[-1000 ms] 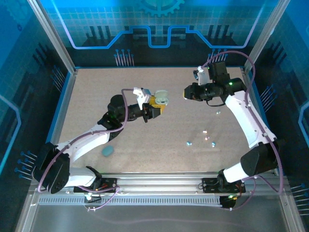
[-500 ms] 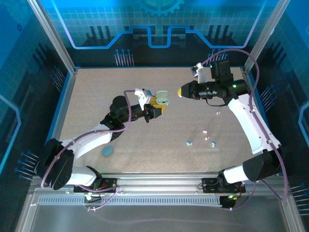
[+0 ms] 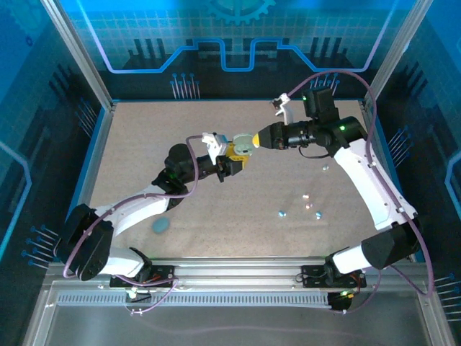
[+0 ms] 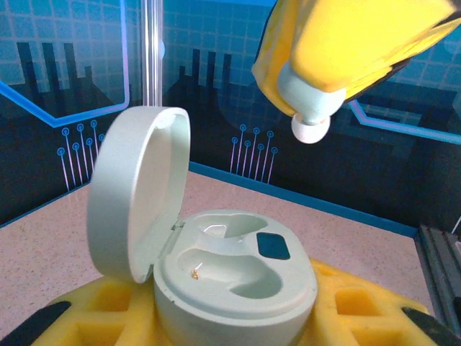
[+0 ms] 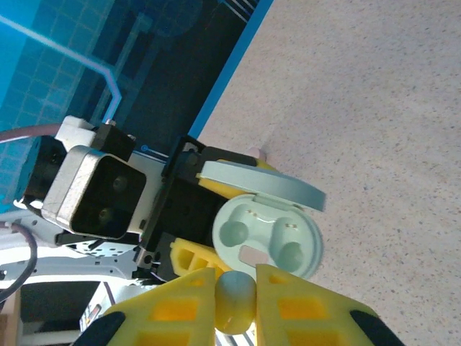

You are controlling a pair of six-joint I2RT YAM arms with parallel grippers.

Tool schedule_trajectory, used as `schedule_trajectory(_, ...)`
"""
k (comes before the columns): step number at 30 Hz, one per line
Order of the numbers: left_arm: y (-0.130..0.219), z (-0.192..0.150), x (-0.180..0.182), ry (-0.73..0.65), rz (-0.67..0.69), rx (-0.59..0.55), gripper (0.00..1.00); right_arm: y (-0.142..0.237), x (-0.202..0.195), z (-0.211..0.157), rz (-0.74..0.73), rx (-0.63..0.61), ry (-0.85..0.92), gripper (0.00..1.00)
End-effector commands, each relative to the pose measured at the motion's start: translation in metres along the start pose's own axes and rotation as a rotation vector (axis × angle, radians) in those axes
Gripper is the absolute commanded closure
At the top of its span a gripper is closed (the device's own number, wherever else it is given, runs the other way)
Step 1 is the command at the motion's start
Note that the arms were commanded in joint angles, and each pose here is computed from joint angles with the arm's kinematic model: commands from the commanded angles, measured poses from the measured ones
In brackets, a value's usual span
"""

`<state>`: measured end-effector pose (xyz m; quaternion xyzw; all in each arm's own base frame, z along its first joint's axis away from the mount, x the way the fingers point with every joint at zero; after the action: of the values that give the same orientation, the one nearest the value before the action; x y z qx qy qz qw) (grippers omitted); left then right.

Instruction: Insert wireless bluetooth earbuds into charging case

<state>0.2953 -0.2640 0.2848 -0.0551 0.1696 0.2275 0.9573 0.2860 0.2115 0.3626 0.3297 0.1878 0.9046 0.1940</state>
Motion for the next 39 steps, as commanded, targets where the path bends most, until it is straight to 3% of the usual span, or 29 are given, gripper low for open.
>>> schedule_trajectory(1, -0.002, 0.004, -0.005, -0.059, -0.022, -0.041, 0.64, -0.003, 0.013, 0.007, 0.050, -0.009, 0.047, 0.82)
schedule_trajectory(11, -0.003, 0.007, -0.010, -0.071, -0.042, -0.063, 0.64, -0.011, 0.016, 0.007, 0.096, -0.012, 0.015, 0.82)
schedule_trajectory(18, 0.000, 0.007, -0.012, -0.065, -0.042, -0.059, 0.64, -0.004, 0.022, 0.015, 0.309, -0.021, -0.114, 0.82)
schedule_trajectory(25, 0.003, 0.008, -0.014, -0.071, -0.044, -0.066, 0.64, 0.002, 0.022, 0.018, 0.380, -0.007, -0.183, 0.82)
schedule_trajectory(39, 0.006, 0.013, -0.018, -0.077, -0.052, -0.079, 0.64, -0.004, 0.013, 0.015, 0.385, 0.007, -0.246, 0.82)
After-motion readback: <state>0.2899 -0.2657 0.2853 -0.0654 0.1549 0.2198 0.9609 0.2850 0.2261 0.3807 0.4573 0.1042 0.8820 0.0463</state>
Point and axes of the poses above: each hand's point on the last joint's axis, 136 mm out from that joint toward the fingers, its own y axis back along the fingers, its own x axis along the line the jaws close on, z = x × y, the point moved 4 cm from there along y, back along the fingers, and after that the axes turned 15 degrees about y, right-handed, at the moved point
